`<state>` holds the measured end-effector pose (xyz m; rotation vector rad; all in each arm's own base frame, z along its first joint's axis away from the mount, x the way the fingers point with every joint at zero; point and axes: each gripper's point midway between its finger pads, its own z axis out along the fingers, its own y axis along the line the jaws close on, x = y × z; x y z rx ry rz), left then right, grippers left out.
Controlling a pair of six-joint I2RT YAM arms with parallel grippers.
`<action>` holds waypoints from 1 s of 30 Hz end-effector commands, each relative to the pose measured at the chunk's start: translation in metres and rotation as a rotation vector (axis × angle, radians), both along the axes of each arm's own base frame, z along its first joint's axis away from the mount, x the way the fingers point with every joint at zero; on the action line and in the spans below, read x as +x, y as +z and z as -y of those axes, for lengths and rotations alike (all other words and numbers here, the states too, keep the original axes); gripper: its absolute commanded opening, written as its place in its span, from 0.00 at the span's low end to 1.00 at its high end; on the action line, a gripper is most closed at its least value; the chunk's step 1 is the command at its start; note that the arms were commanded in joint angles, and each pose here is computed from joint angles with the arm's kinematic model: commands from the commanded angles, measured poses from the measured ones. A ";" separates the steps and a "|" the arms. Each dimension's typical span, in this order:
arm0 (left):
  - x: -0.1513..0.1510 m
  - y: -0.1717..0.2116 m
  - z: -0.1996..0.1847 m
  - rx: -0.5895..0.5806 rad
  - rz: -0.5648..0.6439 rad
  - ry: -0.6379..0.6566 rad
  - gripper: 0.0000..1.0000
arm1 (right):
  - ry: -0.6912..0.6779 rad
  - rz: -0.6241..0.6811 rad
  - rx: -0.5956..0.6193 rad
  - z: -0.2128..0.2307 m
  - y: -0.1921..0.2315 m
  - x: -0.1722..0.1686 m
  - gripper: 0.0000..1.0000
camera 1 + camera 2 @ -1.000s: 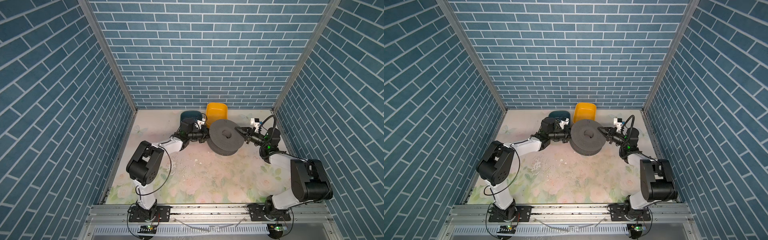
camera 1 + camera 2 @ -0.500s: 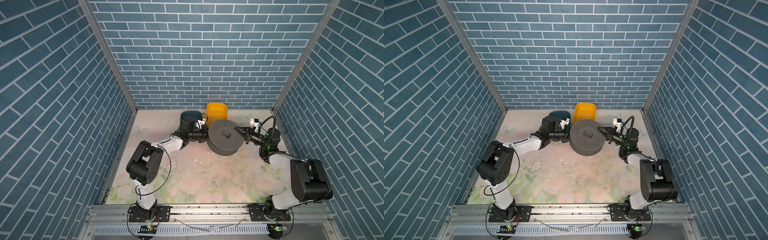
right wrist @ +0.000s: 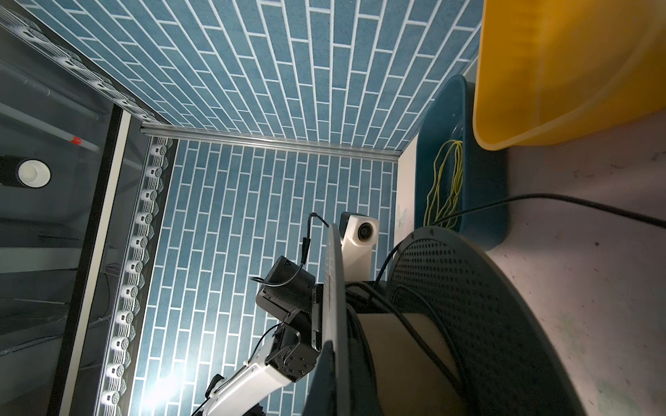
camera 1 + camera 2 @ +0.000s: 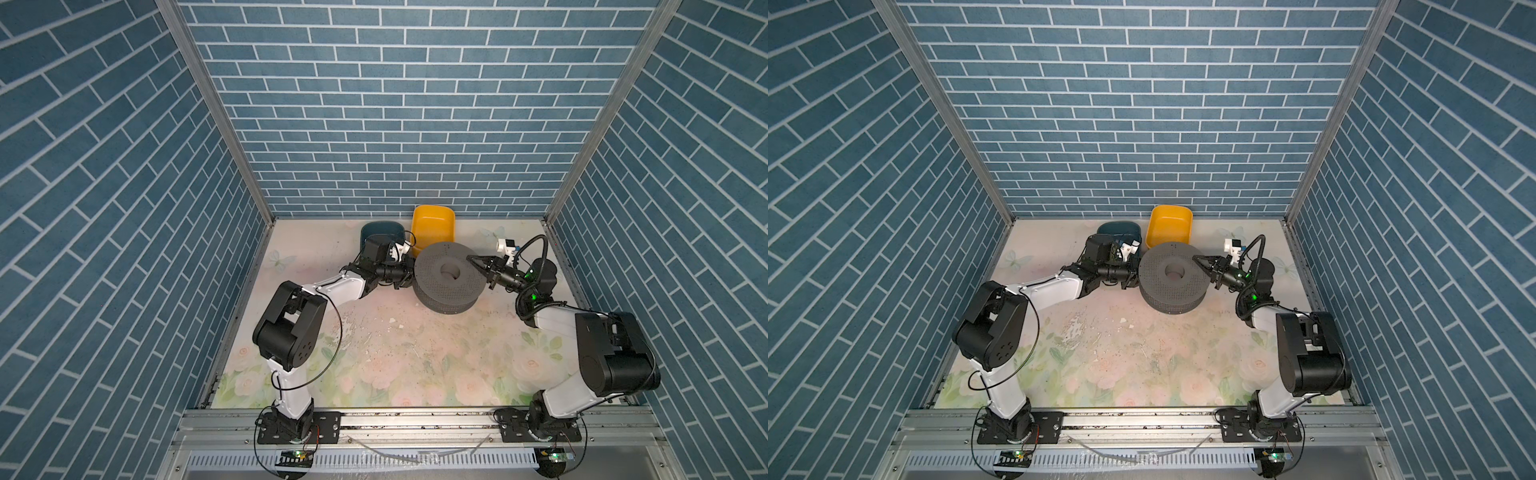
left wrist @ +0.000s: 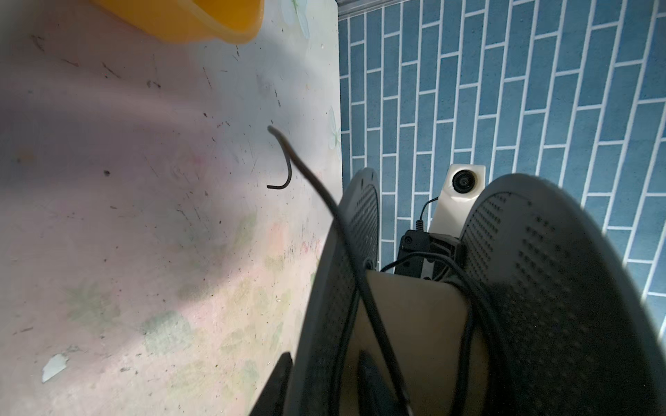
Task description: Wrap the cables
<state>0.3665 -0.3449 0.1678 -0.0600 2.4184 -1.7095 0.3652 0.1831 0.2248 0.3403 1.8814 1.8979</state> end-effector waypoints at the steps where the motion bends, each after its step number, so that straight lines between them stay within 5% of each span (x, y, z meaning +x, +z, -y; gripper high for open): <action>1: 0.001 0.022 0.003 -0.036 0.055 -0.032 0.31 | -0.064 0.076 -0.006 0.006 0.001 0.008 0.00; 18: -0.001 0.009 -0.011 0.018 0.035 -0.036 0.38 | -0.090 0.050 0.048 0.011 0.001 0.014 0.00; 30: -0.002 -0.018 -0.063 0.269 0.016 0.067 0.43 | -0.100 -0.003 0.051 0.012 -0.030 0.021 0.00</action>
